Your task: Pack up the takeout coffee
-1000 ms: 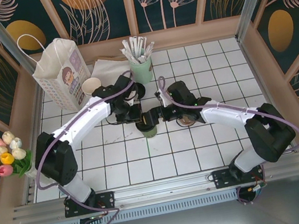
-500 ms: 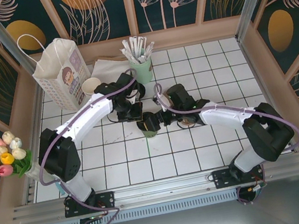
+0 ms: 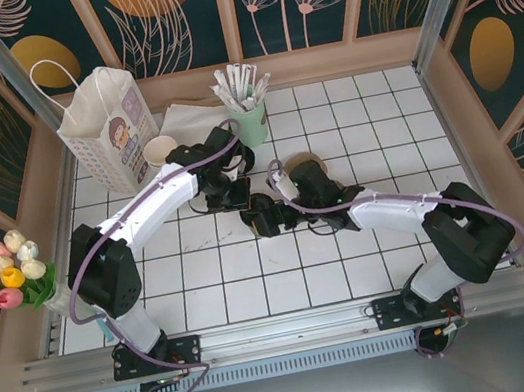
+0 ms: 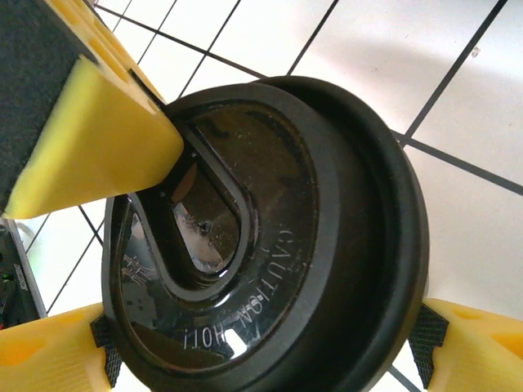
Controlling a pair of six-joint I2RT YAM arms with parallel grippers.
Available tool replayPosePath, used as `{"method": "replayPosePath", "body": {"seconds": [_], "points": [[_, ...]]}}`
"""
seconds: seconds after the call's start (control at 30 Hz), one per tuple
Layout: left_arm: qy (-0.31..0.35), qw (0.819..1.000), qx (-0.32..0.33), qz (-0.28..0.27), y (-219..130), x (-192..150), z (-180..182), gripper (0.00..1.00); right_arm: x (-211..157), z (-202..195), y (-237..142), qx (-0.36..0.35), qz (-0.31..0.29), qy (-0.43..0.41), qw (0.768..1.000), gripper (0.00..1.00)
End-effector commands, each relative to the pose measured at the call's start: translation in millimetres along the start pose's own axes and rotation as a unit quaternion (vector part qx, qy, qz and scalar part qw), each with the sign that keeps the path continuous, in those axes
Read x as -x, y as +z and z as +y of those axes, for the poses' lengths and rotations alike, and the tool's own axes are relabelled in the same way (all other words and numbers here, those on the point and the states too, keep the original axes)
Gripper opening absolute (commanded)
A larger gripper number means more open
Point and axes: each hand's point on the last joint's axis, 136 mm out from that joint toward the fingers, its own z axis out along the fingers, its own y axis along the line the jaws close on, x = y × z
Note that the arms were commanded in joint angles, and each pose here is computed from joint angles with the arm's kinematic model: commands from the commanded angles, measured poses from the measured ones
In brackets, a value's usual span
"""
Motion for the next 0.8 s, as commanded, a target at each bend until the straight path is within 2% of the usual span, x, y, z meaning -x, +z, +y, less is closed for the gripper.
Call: {"method": "replayPosePath", "body": {"seconds": [0.0, 0.1, 0.17, 0.27, 0.33, 0.47, 0.57, 0.77], "points": [[0.014, 0.999, 0.011, 0.04, 11.6, -18.4, 0.6, 0.0, -38.9, -36.1, 2.4, -0.066, 0.034, 0.04, 0.996, 0.89], [0.027, 0.999, 0.014, 0.041, 8.5, -16.8, 0.4, 0.0, -14.6, 3.2, -6.6, 0.027, 0.014, 0.044, 0.999, 0.91], [0.037, 0.998, 0.016, 0.038, 3.7, -14.7, -0.6, 0.0, 5.9, 17.7, -18.2, 0.063, -0.009, 0.057, 0.996, 0.93], [0.05, 0.998, 0.026, 0.029, -5.0, -11.8, 0.7, 0.0, 29.2, 9.1, -37.5, 0.078, -0.039, 0.113, 0.99, 0.95], [0.058, 0.997, 0.032, 0.031, -8.7, -12.8, 2.2, 0.0, 37.3, 2.5, -47.4, 0.098, -0.037, 0.161, 0.981, 0.96], [0.071, 0.996, 0.034, 0.03, -13.2, -11.5, 1.5, 0.0, 41.9, -29.9, -49.3, 0.054, -0.025, 0.237, 0.97, 0.95], [0.079, 0.996, 0.028, 0.023, -16.3, -6.9, -3.5, 0.0, 38.4, -45.7, -38.5, 0.03, -0.001, 0.267, 0.963, 0.9], [0.08, 0.996, 0.039, 0.027, -12.1, -7.8, 1.4, 0.0, 46.3, -43.1, -21.7, 0.057, 0.015, 0.275, 0.96, 0.77]]}}
